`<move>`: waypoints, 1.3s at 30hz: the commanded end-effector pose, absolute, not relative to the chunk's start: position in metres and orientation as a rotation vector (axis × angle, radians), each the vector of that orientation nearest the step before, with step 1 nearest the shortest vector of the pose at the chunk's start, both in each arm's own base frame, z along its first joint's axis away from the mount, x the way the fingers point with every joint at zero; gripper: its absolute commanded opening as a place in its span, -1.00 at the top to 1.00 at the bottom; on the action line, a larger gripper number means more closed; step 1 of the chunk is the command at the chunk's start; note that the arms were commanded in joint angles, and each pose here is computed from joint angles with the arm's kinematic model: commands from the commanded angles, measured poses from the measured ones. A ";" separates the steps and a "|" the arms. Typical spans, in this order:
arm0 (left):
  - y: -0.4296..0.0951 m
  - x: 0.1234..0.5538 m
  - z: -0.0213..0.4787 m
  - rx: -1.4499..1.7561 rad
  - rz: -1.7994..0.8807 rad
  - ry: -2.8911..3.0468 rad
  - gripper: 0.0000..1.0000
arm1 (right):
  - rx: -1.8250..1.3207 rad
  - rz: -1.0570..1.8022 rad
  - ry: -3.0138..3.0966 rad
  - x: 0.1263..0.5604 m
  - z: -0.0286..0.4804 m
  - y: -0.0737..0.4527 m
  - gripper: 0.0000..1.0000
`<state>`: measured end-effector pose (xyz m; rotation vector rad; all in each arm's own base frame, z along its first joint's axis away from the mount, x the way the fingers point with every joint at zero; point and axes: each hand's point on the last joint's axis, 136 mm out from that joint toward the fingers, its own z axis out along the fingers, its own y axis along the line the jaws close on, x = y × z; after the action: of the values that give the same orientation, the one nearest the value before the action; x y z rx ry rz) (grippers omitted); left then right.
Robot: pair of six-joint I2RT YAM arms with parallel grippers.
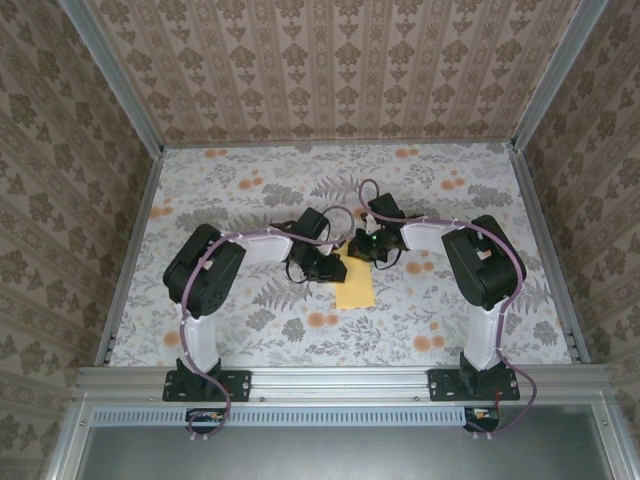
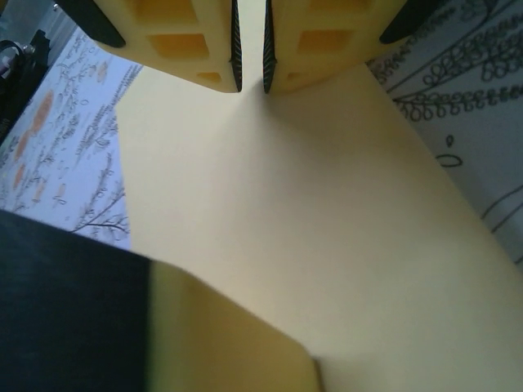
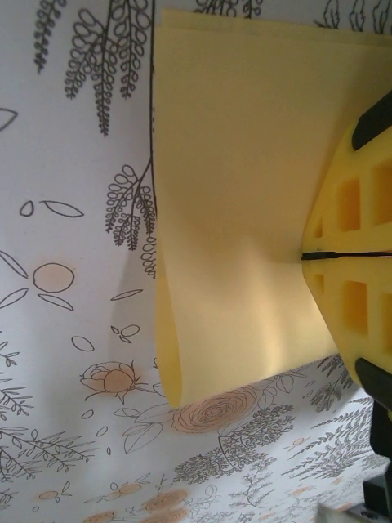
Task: Fold a paper plane with a square sheet of paper (fold left side to right side)
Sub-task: Hold the square sheet of paper at the center of the table.
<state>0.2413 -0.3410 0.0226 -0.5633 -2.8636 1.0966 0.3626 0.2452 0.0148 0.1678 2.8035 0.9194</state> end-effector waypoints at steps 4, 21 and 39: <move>-0.350 0.245 0.022 -0.591 1.121 -2.863 0.64 | 0.206 0.787 2.918 0.345 -0.015 0.231 0.83; -0.333 0.226 -0.003 -0.512 0.969 -2.887 0.65 | 0.116 0.752 2.732 0.334 0.065 0.210 0.37; -0.336 0.229 0.008 -0.522 0.981 -2.905 0.65 | 0.145 0.701 2.935 0.238 0.013 0.208 0.77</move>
<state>0.2416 -0.3492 0.0213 -0.5629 -2.8991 1.1007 0.2411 0.2139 0.0241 0.1000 2.8901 0.7707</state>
